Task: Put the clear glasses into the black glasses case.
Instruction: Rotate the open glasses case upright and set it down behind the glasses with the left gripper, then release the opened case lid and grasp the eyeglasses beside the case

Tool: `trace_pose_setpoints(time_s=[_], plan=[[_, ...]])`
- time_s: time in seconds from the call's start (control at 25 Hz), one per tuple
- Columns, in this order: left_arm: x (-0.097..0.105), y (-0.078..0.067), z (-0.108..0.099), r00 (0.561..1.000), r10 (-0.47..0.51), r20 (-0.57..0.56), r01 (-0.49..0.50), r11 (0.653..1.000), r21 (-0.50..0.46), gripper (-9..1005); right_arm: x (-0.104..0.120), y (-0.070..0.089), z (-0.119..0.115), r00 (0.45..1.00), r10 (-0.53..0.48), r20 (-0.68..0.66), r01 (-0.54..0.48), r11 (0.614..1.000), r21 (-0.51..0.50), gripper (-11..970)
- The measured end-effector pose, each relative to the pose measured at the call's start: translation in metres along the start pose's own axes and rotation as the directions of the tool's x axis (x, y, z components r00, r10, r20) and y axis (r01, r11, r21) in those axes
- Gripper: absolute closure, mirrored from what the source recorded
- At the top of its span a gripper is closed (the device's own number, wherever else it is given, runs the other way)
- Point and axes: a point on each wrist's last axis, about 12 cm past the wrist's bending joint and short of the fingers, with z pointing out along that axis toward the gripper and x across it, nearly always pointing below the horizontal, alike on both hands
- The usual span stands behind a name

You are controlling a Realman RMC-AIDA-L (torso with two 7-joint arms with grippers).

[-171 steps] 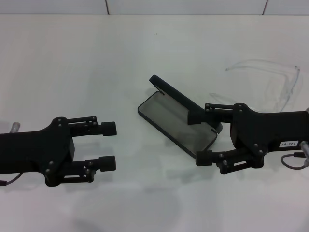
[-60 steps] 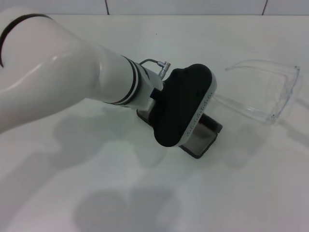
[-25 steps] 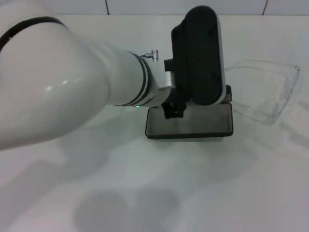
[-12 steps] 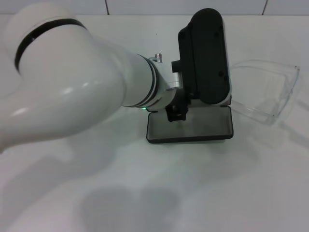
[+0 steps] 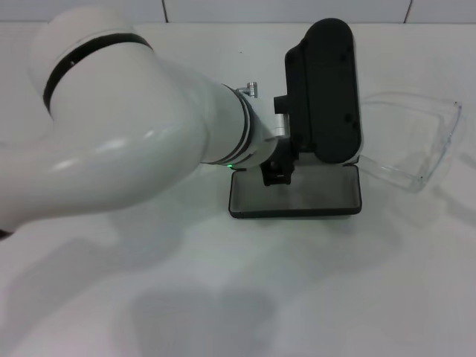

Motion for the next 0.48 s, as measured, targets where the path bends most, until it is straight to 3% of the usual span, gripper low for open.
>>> trace_pose_setpoints(time_s=[0.48], plan=[[-0.0021, -0.0056, -0.0001, 0.999, 0.050, 0.001, -0.050, 0.999, 0.010, 649, -0.0011, -0.0019, -0.0005, 1.000, -0.008, 0.004, 0.008, 1.000, 0.014, 86]])
